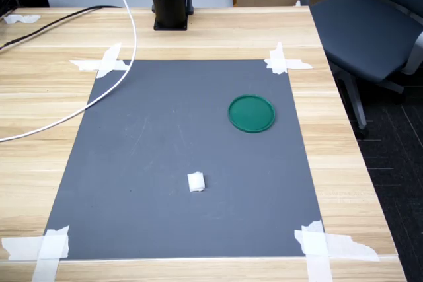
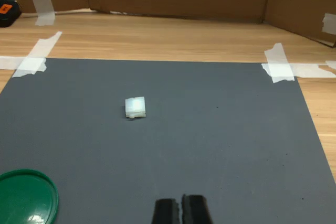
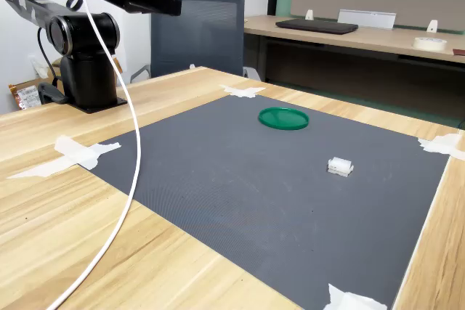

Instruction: Grasp a white terminal and put it in the green lid.

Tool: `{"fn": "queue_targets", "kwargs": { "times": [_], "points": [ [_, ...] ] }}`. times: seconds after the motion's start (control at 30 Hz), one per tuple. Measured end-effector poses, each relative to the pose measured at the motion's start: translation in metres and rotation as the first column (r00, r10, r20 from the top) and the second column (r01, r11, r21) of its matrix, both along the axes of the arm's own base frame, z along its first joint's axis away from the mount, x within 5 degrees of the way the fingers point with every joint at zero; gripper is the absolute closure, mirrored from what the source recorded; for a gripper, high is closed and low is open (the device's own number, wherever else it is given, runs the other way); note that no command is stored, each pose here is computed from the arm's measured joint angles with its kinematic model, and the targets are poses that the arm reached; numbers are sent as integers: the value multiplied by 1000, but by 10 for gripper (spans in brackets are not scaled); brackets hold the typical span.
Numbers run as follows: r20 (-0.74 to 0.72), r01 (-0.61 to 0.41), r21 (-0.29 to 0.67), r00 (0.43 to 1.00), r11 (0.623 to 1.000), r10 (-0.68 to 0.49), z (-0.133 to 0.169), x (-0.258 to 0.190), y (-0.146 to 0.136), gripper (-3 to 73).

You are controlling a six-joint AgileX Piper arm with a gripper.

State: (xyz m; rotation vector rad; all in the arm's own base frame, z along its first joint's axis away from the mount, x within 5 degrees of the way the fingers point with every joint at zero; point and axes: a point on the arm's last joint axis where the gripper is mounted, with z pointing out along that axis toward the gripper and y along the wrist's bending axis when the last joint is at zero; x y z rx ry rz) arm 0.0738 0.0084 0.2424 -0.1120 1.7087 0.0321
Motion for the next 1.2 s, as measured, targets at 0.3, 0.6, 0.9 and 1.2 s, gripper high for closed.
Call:
{"fn": "queue_targets", "kwargs": {
  "times": [0.3,0.6,0.9,1.2],
  "points": [
    [-169,2,5,986,1000,-1,34,55,-2,724],
    [-253,-9,-23,967,1000,3,55,115,-4,724],
    [-419,-170,-185,905,968,79,47,165,-2,724],
    [-657,-385,-167,730,908,189,41,218,3,707]
  ]
}}
